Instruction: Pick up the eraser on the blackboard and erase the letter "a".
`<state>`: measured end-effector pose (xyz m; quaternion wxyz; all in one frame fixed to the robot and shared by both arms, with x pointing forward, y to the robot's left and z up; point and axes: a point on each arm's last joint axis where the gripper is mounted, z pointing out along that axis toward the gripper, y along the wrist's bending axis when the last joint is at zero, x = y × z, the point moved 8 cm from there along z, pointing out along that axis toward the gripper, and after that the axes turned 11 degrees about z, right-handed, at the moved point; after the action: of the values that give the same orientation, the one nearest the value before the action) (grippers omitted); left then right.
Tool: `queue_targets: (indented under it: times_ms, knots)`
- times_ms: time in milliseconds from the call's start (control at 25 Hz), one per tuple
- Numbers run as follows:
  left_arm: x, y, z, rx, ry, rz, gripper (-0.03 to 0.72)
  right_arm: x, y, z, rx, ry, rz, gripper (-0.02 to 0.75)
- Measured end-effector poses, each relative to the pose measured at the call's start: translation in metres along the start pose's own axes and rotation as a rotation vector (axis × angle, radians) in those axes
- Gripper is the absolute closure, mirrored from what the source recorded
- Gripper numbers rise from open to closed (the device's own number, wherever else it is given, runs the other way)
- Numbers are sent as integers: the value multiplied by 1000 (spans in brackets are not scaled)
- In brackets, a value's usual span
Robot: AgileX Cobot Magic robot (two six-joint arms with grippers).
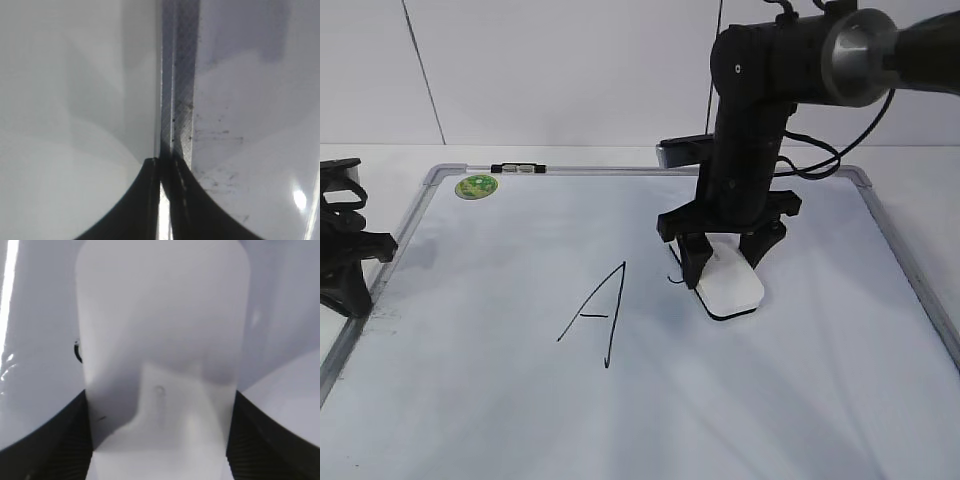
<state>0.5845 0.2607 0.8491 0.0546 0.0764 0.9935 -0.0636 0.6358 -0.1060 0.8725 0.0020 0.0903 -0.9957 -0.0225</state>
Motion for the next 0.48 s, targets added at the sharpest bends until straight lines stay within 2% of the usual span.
queue_targets:
  times_ms: [480]
  knots:
    - [0, 0, 0, 1, -3, -1, 674, -1, -3, -1, -10, 0, 16, 180]
